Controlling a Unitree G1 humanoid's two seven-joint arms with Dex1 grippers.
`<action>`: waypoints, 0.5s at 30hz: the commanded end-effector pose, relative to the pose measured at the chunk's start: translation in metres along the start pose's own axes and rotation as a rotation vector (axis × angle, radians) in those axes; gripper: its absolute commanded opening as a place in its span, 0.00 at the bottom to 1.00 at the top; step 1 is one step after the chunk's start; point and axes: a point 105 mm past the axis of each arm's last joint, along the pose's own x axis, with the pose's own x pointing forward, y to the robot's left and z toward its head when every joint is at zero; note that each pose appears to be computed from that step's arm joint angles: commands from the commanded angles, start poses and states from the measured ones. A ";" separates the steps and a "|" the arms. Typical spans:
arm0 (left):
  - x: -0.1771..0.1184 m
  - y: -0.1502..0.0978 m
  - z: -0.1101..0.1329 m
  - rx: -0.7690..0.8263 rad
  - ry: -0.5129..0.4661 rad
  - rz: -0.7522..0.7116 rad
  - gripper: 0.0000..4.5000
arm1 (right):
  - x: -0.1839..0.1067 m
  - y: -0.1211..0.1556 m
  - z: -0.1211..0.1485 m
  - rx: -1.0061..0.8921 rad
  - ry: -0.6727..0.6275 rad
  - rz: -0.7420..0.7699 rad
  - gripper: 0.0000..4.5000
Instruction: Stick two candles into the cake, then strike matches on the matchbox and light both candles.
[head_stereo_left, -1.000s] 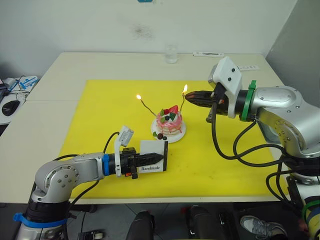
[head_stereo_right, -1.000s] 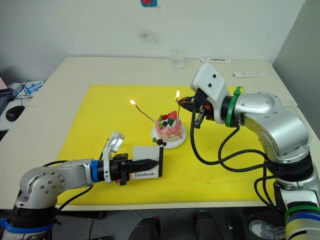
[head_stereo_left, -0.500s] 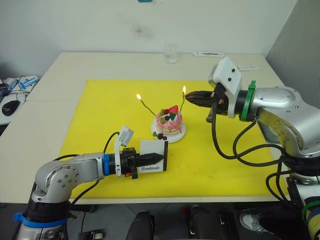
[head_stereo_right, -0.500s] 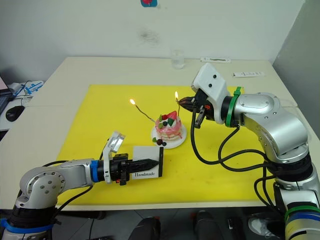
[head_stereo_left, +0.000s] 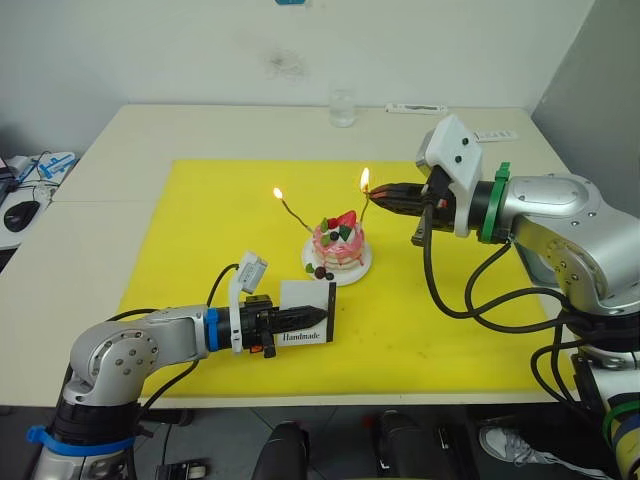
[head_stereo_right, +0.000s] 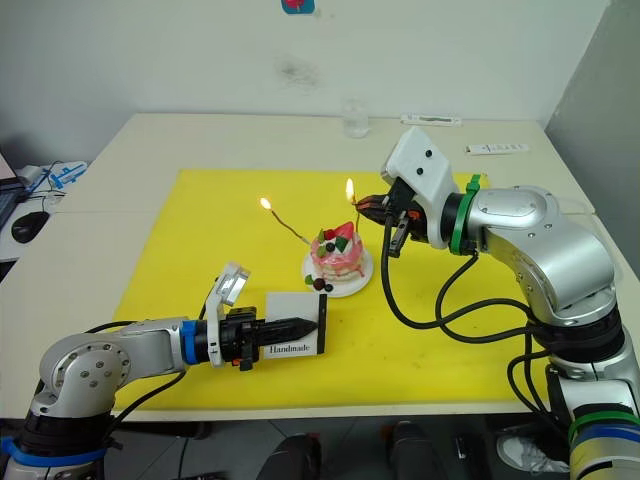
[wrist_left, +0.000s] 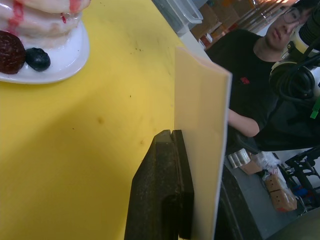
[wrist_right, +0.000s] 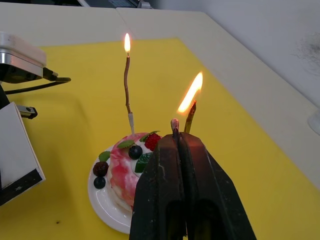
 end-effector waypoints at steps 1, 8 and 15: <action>0.002 -0.008 0.004 0.033 -0.009 -0.033 0.00 | -0.005 -0.004 0.010 -0.026 -0.025 -0.025 0.01; 0.002 -0.009 0.003 0.032 -0.009 -0.034 0.00 | -0.006 -0.004 0.010 -0.026 -0.025 -0.026 0.01; 0.003 -0.009 0.006 0.021 -0.027 -0.039 0.00 | -0.018 0.001 0.011 -0.013 -0.023 0.009 0.01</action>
